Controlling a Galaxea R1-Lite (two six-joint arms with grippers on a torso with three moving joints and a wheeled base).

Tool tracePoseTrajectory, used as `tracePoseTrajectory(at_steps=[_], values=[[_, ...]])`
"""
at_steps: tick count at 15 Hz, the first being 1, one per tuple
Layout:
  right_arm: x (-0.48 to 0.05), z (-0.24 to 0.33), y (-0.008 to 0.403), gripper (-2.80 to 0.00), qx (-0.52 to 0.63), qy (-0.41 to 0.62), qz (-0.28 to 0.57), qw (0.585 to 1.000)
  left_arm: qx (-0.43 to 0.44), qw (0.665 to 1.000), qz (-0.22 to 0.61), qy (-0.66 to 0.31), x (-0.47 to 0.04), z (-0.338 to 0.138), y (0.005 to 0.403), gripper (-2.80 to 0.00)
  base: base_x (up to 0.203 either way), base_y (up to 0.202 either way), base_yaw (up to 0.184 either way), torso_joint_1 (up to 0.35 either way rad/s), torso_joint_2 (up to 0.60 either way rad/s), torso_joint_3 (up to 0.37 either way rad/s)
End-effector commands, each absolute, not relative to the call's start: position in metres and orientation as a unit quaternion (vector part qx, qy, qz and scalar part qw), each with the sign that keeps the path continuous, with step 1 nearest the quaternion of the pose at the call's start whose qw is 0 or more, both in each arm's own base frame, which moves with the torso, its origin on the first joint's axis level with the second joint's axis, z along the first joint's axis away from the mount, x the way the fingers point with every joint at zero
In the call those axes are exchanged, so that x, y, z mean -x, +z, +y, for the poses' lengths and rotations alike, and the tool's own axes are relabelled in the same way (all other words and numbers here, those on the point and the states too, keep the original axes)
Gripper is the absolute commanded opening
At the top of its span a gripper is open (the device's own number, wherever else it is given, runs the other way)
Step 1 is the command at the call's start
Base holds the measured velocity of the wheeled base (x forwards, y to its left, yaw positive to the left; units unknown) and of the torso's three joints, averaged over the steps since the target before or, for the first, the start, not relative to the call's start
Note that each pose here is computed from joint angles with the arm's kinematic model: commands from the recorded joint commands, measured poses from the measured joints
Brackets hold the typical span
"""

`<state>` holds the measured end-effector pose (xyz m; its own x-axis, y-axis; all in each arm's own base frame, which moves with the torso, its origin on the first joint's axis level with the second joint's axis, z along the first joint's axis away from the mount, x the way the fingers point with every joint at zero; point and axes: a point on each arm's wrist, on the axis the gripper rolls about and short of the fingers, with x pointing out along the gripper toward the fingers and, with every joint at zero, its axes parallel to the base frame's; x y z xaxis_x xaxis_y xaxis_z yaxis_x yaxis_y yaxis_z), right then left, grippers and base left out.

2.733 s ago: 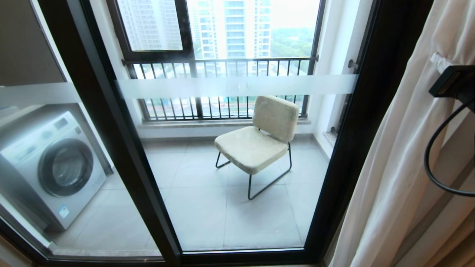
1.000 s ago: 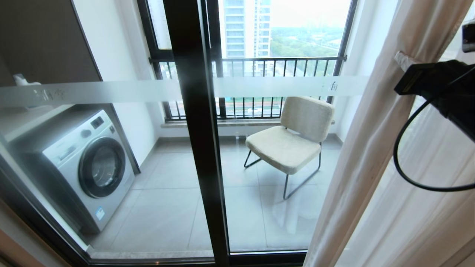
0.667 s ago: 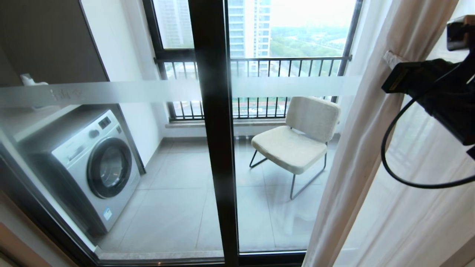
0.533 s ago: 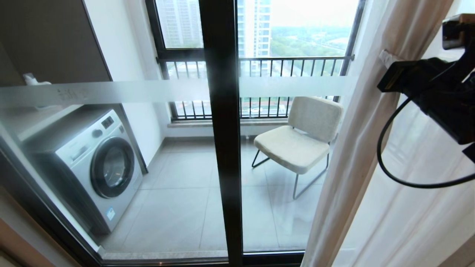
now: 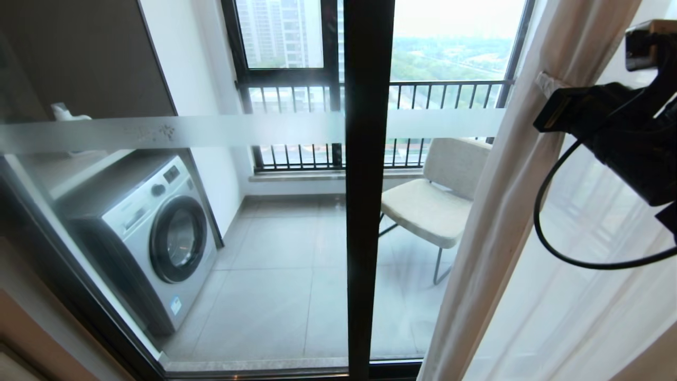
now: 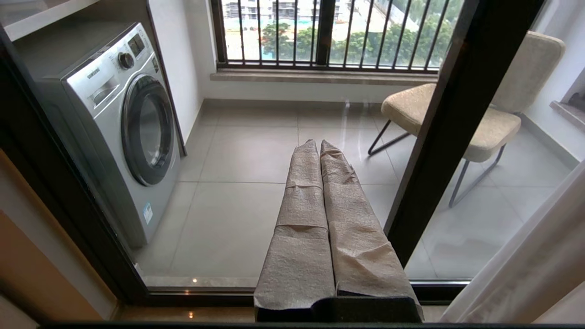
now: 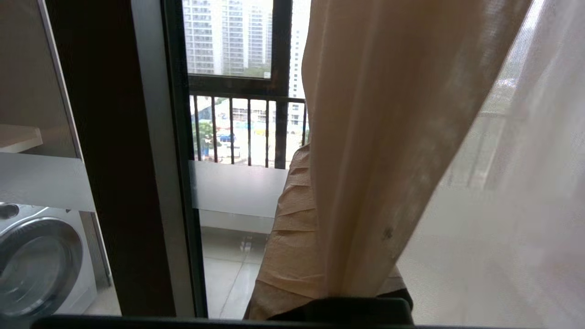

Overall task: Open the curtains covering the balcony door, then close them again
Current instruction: Close the inner curtains on both sides

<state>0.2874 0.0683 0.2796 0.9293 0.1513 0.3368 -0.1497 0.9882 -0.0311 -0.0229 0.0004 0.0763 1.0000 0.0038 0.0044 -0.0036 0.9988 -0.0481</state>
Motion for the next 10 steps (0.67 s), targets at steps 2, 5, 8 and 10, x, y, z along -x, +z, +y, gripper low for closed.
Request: tracePoseTrajectory(at_steps=[2,5,8,10], values=[[-0.2869,0.0683,0.2819,-2.8,0.002,0.076,-0.178,0.981,0.025,1.0,-0.002,0.002,0.0229,0.0004,0.0762,-2.8,0.0,0.194,0.0,0.001,0.0,0.002],[-0.2863,0.0681,0.2821,-2.8,0.002,0.075,-0.178,0.981,0.025,1.0,-0.002,0.002,0.0229,0.0004,0.0762,-2.8,0.0,0.191,-0.002,0.001,0.0,0.005],[-0.2859,0.068,0.2824,-2.8,0.002,0.075,-0.178,0.981,0.025,1.0,-0.002,0.002,0.0229,0.0004,0.0762,-2.8,0.0,0.188,0.001,0.005,0.0,0.001],[-0.2851,0.0678,0.2833,-2.8,0.002,0.075,-0.179,0.981,0.025,1.0,-0.002,0.002,0.0229,0.0004,0.0761,-2.8,0.0,0.191,0.0,0.003,0.0,0.002]])
